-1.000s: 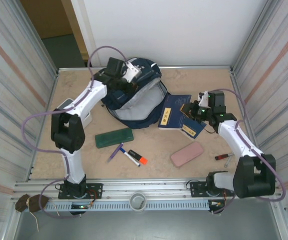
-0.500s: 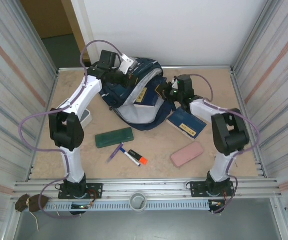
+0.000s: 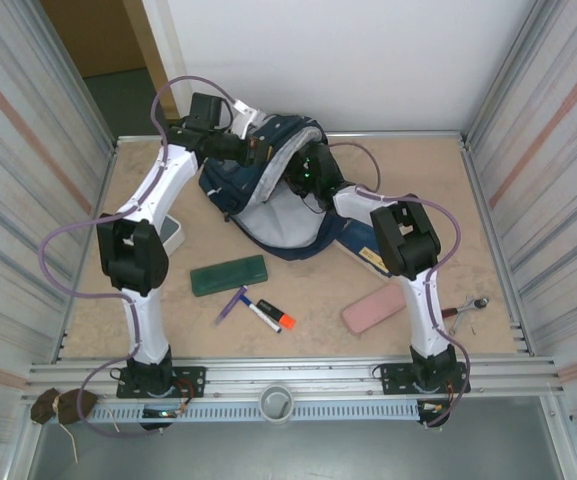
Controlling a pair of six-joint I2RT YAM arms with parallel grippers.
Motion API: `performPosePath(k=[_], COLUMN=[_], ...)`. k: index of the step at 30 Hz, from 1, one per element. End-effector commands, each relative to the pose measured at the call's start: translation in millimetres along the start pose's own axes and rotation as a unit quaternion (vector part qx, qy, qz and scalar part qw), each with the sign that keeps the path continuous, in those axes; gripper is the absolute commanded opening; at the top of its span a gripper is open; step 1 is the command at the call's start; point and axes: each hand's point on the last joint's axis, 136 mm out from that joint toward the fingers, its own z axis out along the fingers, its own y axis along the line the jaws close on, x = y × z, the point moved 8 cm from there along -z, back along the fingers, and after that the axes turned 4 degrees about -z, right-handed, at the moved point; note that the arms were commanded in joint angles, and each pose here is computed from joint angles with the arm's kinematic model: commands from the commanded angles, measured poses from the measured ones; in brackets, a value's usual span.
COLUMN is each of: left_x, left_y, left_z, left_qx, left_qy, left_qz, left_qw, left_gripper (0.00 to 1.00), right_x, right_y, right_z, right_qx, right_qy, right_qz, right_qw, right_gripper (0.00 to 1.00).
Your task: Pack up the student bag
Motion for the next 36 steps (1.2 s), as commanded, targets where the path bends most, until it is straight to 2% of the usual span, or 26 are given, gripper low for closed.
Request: performPosePath(k=[1,6,10,13,14,16,19,21,24,28,33,36], left_x=[-29.8,-19.6,2.7,21.4,26.2,36.7,48.1,56.2,73.8,114.0,163.0,182.8], left_y=[-11.0,0.5,14.0,19.9,20.6,22.1,18.1,7.4,-19.5,-70.0,-125.5,-148.6], left_z=[-13.6,-3.4,15.2,32.0,36.1,42.9,42.4,38.6,31.2,40.7,86.2,119.3], left_qx=[0.029,0.011,-0.02,-0.048,-0.054,-0.068,-0.104,-0.136,-0.169,-0.108,-0.057,-0.016], left_qy=[-0.06,-0.046,-0.015,0.017,0.026,0.043,0.057,0.051,0.005,-0.038,0.035,0.076], left_qz=[0.045,0.034,0.026,0.026,0.027,0.023,-0.003,-0.026,-0.087,-0.174,-0.219,-0.236], left_qw=[0.997,0.998,0.999,0.998,0.998,0.997,0.993,0.989,0.982,0.978,0.973,0.969], left_gripper=[0.0,0.0,0.0,0.04,0.06,0.13,0.38,0.48,0.61,0.64,0.65,0.63], right_x=[-22.0,-14.0,-16.7,-29.0,-32.3,-35.9,-41.3,-46.4,-53.4,-56.9,-41.0,-31.5], right_y=[15.7,2.7,-43.2,-82.3,-91.7,-108.0,-125.5,-133.4,-143.3,-158.7,-173.6,-179.9], right_z=[-56.4,-138.5,-204.8,-234.7,-239.2,-243.1,-242.2,-238.0,-230.3,-220.7,-224.7,-229.5], right_qx=[0.022,0.03,0.144,0.233,0.248,0.273,0.301,0.314,0.322,0.313,0.327,0.314], right_qy=[-0.012,0.023,0.041,0.067,0.08,0.101,0.116,0.126,0.134,0.16,0.196,0.21], right_qz=[-0.084,-0.138,-0.172,-0.169,-0.163,-0.158,-0.155,-0.15,-0.143,-0.112,-0.091,-0.064], right_qw=[0.996,0.99,0.974,0.955,0.952,0.943,0.934,0.929,0.926,0.929,0.92,0.924], right_gripper=[0.55,0.59,0.65,0.7,0.78,0.83,0.86,0.89,0.92,0.94,0.93,0.89])
